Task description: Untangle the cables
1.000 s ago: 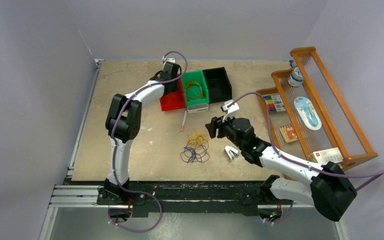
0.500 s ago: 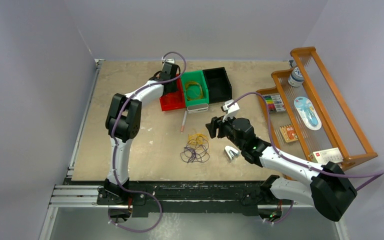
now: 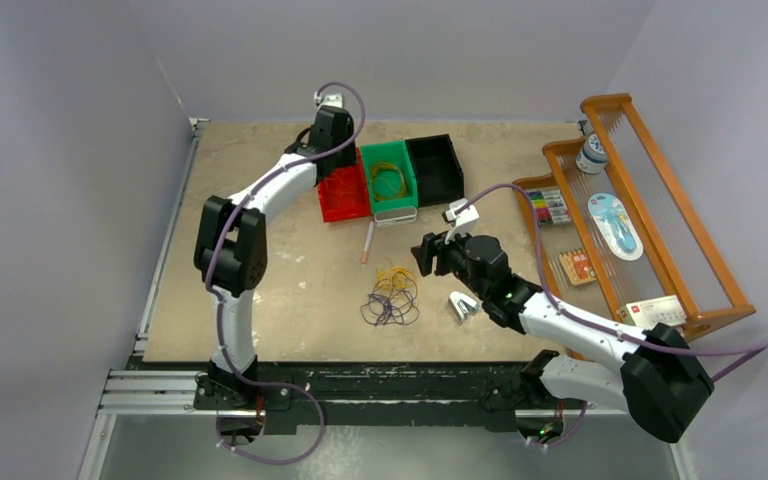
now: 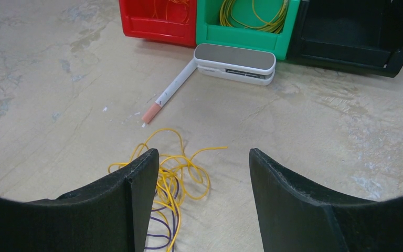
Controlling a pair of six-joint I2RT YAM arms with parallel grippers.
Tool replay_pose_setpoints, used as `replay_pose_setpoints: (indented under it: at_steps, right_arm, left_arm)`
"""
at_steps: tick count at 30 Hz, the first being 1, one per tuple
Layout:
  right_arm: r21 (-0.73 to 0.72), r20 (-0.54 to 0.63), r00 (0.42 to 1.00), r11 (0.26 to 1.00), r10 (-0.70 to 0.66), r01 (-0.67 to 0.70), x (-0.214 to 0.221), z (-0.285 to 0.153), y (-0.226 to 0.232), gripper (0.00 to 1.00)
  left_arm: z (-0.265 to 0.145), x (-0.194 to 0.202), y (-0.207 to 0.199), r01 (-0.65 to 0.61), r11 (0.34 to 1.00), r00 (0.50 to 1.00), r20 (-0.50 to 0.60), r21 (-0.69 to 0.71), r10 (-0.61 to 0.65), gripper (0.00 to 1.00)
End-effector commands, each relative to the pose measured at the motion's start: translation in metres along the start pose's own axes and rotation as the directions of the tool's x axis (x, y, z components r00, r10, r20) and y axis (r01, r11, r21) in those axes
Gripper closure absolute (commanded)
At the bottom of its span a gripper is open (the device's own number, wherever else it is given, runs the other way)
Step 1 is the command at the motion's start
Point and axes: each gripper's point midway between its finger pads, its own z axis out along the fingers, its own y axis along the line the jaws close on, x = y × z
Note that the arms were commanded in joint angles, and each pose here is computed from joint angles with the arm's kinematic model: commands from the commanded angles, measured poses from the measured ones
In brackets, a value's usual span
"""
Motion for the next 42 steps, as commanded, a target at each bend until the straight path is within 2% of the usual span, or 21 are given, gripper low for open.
replay_pose_setpoints:
  at_steps: [1, 9, 15, 20, 25, 29, 32, 36, 42]
  right_arm:
    - [-0.003, 0.089, 0.996, 1.0, 0.005, -0.005, -0.035, 0.002, 0.005, 0.34]
    - [-0.002, 0.096, 0.995, 1.0, 0.006, -0.006, -0.037, 0.003, 0.006, 0.34]
    - [-0.026, 0.077, 0.997, 1.0, 0.004, -0.002, -0.035, 0.004, 0.01, 0.34]
    - [-0.051, 0.01, 1.0, 0.999, 0.018, -0.017, -0.022, 0.004, 0.016, 0.34]
    - [0.039, -0.059, 0.993, 0.994, 0.103, -0.101, -0.01, 0.004, -0.005, 0.35]
    - [0.012, -0.086, 0.98, 0.984, 0.177, -0.177, -0.009, 0.006, -0.017, 0.36]
    - [-0.019, -0.122, 0.976, 0.983, 0.18, -0.183, -0.005, 0.007, -0.016, 0.36]
    - [-0.053, -0.144, 0.971, 0.979, 0.189, -0.198, -0.002, 0.01, -0.009, 0.36]
    - [-0.086, -0.166, 0.967, 0.974, 0.194, -0.21, 0.003, 0.017, -0.002, 0.36]
  left_arm:
    - [-0.034, -0.045, 0.001, 0.043, 0.999, 0.993, 0.106, 0.01, -0.043, 0.49]
    - [-0.068, -0.059, 0.002, 0.061, 0.997, 0.988, 0.141, 0.041, -0.067, 0.46]
    - [-0.099, -0.043, 0.003, 0.085, 0.992, 0.987, 0.126, 0.092, -0.096, 0.47]
    - [-0.126, -0.005, -0.009, 0.082, 0.983, 0.993, 0.07, 0.162, -0.095, 0.49]
    - [-0.16, 0.046, -0.037, 0.023, 0.964, 1.0, 0.008, 0.266, -0.026, 0.49]
    - [-0.178, 0.089, -0.06, -0.011, 0.93, 0.999, -0.041, 0.368, 0.028, 0.49]
    - [-0.185, 0.116, -0.073, -0.01, 0.894, 0.996, -0.071, 0.447, 0.047, 0.48]
    - [-0.189, 0.158, -0.079, -0.065, 0.866, 0.985, -0.109, 0.496, 0.136, 0.48]
    - [-0.192, 0.181, -0.087, -0.074, 0.829, 0.979, -0.118, 0.554, 0.167, 0.49]
